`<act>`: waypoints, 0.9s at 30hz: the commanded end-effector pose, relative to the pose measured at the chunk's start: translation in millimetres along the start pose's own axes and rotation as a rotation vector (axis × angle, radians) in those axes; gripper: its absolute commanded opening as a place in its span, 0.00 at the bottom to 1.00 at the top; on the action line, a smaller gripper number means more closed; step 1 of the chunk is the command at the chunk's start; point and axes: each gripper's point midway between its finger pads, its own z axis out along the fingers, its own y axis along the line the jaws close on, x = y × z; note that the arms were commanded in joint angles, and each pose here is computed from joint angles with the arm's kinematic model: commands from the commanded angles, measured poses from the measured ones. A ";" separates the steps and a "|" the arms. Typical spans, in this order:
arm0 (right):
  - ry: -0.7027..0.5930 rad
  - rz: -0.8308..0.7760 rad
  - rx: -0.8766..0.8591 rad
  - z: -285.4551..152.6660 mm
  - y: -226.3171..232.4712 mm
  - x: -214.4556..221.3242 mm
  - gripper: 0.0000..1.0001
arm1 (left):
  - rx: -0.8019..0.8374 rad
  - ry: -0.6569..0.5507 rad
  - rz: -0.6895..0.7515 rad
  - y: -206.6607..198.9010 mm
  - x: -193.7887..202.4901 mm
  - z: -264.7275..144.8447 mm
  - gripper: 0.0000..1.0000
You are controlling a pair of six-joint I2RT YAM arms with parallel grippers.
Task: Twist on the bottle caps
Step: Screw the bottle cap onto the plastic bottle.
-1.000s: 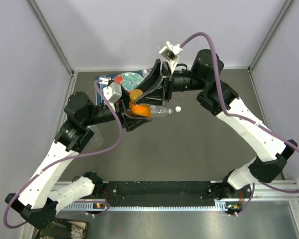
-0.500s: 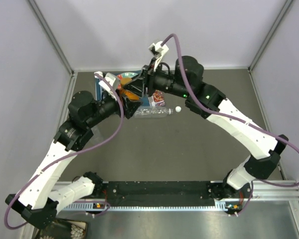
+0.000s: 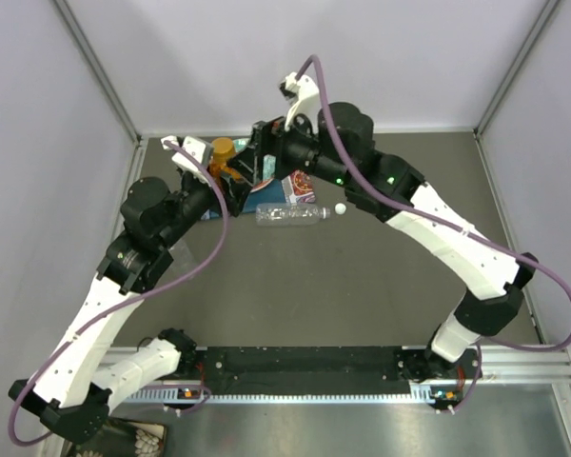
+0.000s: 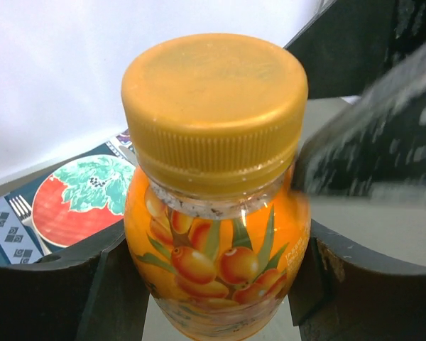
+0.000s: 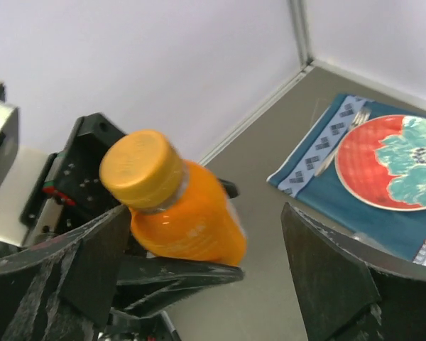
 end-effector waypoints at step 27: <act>0.015 -0.153 -1.090 -138.5 103.8 -19.1 0.72 | 1.206 -0.019 -0.026 -169.2 -15.5 -92.7 0.00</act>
